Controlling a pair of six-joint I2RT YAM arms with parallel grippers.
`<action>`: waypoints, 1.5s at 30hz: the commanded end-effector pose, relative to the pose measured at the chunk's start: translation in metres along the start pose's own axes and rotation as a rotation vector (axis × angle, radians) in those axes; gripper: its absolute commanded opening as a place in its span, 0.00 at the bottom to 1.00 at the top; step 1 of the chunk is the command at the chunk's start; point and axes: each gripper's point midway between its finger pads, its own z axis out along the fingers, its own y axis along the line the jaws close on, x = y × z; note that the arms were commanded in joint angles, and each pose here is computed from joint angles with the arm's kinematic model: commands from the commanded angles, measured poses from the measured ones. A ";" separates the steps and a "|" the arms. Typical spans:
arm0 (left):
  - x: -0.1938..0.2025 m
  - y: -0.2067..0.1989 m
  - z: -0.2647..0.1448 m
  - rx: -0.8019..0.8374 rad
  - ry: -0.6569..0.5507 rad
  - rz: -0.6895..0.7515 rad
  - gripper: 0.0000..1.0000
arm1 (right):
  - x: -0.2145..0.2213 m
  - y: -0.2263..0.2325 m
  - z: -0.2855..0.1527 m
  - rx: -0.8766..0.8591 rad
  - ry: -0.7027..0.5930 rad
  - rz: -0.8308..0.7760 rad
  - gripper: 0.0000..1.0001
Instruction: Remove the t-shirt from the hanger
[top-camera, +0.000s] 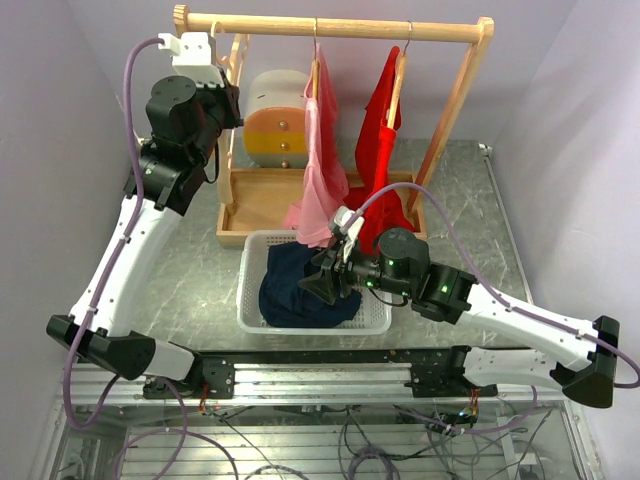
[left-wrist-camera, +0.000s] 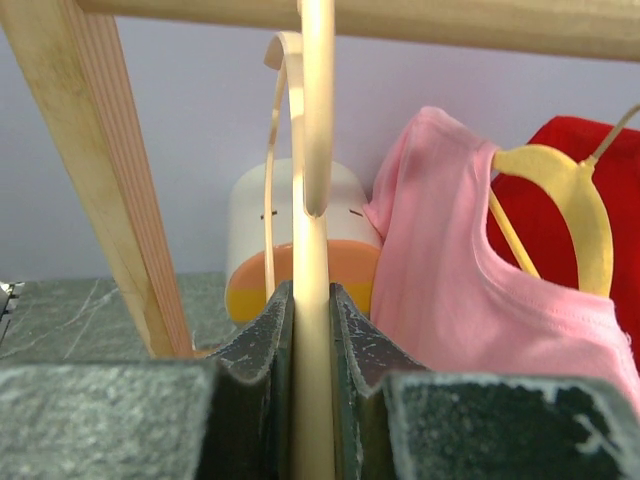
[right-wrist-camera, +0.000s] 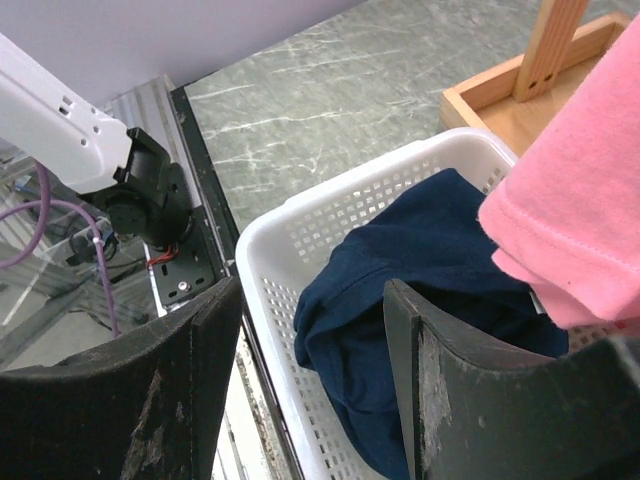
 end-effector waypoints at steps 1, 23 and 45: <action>-0.044 0.007 0.005 -0.051 -0.137 -0.032 0.07 | 0.002 0.006 0.003 -0.029 -0.005 0.007 0.58; -0.032 0.026 0.069 -0.139 -0.114 -0.002 0.07 | 0.017 0.024 0.019 -0.117 0.005 0.032 0.58; 0.028 0.022 0.056 -0.080 0.018 -0.021 0.33 | -0.006 0.019 0.000 -0.054 -0.058 0.003 0.60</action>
